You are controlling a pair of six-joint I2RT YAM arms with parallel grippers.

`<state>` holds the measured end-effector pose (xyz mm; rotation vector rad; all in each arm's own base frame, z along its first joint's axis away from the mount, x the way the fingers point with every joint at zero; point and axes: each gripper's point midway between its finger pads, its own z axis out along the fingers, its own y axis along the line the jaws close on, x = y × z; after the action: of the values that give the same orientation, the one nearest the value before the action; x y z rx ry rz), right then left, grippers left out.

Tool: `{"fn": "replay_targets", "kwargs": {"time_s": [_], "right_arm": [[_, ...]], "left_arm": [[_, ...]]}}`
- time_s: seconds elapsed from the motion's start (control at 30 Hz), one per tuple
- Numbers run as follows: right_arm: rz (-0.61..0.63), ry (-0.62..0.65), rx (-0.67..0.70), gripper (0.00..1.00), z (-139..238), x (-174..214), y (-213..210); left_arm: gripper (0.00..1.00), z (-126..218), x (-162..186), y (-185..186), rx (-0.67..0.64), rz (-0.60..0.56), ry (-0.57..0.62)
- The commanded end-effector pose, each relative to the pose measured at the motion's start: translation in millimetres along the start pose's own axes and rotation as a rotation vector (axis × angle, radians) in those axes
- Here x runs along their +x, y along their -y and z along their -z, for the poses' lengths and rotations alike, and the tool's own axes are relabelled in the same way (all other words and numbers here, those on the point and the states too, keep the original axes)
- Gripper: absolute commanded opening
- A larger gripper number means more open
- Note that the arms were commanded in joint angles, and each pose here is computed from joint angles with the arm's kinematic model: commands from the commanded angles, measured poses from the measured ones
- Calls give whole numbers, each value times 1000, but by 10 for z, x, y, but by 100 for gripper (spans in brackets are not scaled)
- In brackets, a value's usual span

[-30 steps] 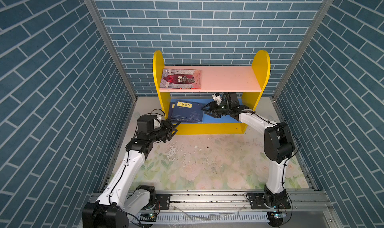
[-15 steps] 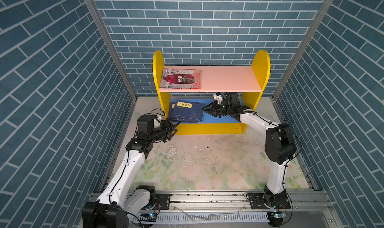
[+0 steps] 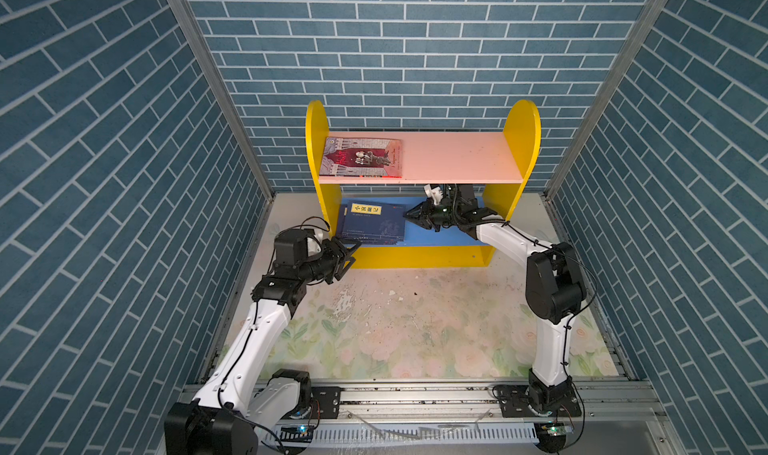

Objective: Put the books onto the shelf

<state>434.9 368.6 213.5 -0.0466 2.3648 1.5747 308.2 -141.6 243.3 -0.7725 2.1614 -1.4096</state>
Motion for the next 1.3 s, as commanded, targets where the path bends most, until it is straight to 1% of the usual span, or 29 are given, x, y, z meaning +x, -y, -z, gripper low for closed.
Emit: {"fn": "replay_targets", "kwargs": {"time_s": [0.0,0.07,0.4,0.73,1.27], "right_arm": [[54,11,-47,18,-10,-111,-171],[55,9,-52,16,-22,-125,-182],[58,-15,-93,16,-105,-113,-319],[57,-42,-109,16,-203,17,-377],[60,-24,-99,17,-287,-95,-353]], "left_arm": [[60,-1,-32,9,11,-9,9],[60,0,-34,16,12,-8,9],[60,-10,-51,14,15,-2,12],[60,-18,-53,22,19,3,8],[61,-11,-59,43,25,5,11]]}}
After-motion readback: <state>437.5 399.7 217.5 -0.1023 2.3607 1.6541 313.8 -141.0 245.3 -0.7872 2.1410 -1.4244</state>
